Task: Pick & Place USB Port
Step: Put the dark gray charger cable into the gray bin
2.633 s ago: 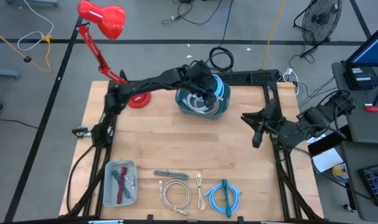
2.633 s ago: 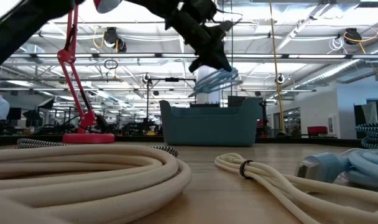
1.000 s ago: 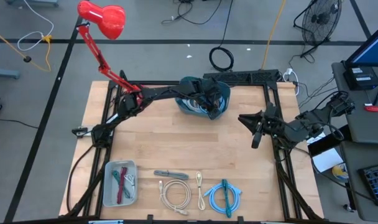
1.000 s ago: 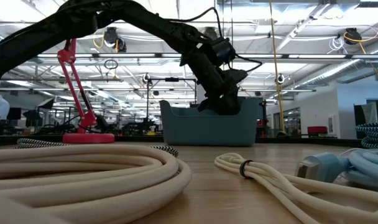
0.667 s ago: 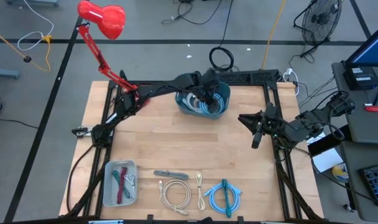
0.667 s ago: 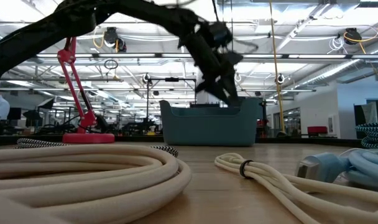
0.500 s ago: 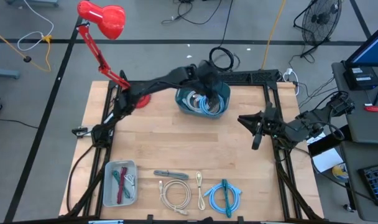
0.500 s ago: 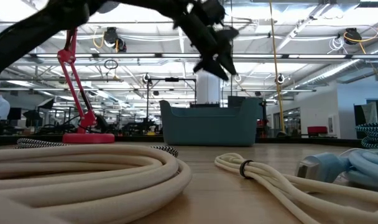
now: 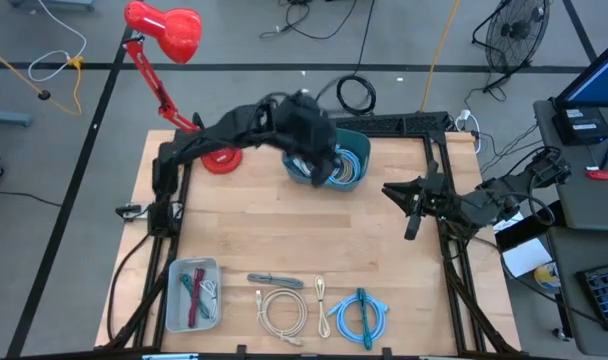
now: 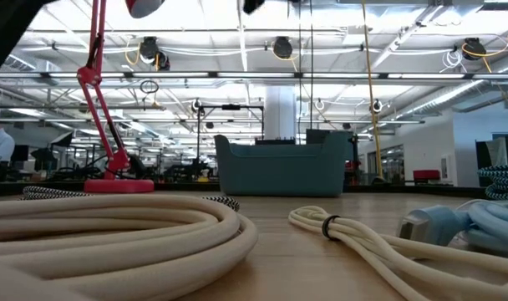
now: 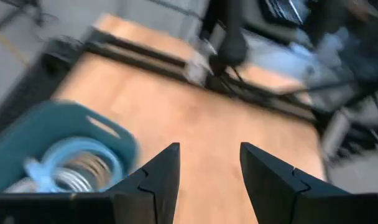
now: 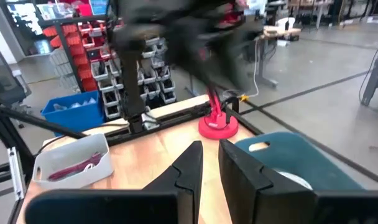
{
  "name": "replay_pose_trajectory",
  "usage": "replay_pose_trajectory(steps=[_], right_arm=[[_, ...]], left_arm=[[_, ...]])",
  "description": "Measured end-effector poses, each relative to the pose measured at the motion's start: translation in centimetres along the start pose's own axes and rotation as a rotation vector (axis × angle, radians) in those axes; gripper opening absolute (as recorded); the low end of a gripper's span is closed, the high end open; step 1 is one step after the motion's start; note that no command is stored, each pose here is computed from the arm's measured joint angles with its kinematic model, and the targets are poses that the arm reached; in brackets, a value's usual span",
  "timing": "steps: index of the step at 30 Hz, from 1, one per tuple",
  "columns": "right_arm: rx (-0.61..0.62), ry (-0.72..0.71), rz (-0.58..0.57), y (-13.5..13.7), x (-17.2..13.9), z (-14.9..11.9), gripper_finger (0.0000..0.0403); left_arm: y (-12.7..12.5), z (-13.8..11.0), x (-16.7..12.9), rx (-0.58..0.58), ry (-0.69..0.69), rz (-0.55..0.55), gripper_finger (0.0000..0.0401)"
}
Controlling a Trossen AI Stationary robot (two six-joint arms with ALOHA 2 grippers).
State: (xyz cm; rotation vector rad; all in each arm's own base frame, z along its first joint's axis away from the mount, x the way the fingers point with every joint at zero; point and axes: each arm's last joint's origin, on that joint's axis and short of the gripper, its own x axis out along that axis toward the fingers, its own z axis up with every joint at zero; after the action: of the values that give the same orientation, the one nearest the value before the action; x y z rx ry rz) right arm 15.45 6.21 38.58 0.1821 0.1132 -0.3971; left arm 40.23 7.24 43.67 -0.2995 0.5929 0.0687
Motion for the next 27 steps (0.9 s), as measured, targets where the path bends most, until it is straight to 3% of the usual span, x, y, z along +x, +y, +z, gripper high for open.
replay_pose_trajectory(steps=[6,12,21,27], right_arm=[[-0.014,-0.039,0.005,0.1,0.0,0.5,0.0043],[0.007,-0.045,-0.021,-0.2,0.4,0.6,0.0043],[0.184,-0.052,-0.034,0.6,1.6,0.4,0.0043],[0.283,-0.093,0.011,2.5,3.2,0.3,0.0043]], left_arm=[[-6.0,-2.6,-0.7,0.075,0.157,-0.085,0.0168],[-11.7,-5.8,-0.7,0.142,0.285,-0.088,0.0168],[-18.8,-9.3,-2.1,0.267,0.252,-0.014,0.0168],[-21.1,-10.8,-3.1,0.275,0.212,0.066,0.0168]])
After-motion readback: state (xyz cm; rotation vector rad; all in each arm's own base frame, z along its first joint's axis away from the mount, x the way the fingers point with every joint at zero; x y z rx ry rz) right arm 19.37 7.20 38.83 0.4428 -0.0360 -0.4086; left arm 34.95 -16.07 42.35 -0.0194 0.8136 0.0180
